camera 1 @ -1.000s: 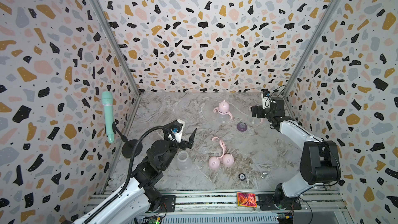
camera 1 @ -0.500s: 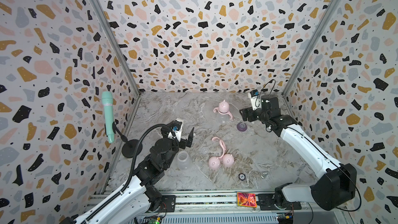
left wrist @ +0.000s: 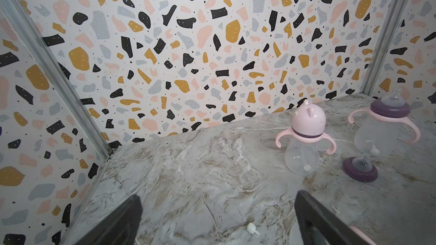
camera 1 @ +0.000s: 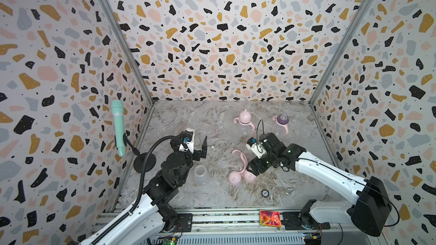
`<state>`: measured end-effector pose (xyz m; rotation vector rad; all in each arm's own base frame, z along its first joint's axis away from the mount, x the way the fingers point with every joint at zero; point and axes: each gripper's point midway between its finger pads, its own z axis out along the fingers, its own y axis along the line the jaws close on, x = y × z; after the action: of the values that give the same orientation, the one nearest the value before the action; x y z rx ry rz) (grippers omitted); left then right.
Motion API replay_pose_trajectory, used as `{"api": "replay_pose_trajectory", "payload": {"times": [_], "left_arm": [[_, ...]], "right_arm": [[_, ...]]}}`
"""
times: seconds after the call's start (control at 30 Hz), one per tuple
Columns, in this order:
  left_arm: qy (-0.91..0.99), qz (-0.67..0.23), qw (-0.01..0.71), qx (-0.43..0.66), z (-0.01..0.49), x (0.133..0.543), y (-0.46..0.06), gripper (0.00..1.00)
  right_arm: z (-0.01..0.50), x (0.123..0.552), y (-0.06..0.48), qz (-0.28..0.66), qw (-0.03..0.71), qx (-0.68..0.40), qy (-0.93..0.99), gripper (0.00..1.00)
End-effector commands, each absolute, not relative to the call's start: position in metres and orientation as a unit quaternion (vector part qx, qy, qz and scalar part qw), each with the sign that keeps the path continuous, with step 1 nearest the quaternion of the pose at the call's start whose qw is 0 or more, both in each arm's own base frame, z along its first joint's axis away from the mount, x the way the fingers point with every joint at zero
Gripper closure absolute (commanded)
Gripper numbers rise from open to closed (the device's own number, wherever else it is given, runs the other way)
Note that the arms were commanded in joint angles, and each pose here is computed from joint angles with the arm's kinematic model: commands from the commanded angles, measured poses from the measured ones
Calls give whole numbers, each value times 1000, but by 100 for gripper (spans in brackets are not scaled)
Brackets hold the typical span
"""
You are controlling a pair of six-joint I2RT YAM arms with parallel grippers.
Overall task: Assemble the baby bottles
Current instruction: Place the lid at the center of the board.
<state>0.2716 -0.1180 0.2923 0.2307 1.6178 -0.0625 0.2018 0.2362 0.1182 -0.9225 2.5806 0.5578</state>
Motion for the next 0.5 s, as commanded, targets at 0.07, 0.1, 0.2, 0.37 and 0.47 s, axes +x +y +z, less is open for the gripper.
{"api": "replay_pose_trajectory", "payload": {"times": [0.07,0.1,0.2,0.37,0.47], "left_arm": [[705,-35,704,76,314,270,-111,1],[704,-37,706,75,316,270,-110,0],[700,-38,709,77,318,269,-111,0],[706,-43,700,101,313,270,-120,0],[708,-43,697,106,312,271,-121,0]], "right_arm": [[97,199,235,178,149,-289,929,15],[94,199,236,174,148,-288,930,15],[84,196,241,171,139,-294,930,14],[60,201,238,130,119,-298,938,14],[50,209,232,97,116,-293,944,15]]}}
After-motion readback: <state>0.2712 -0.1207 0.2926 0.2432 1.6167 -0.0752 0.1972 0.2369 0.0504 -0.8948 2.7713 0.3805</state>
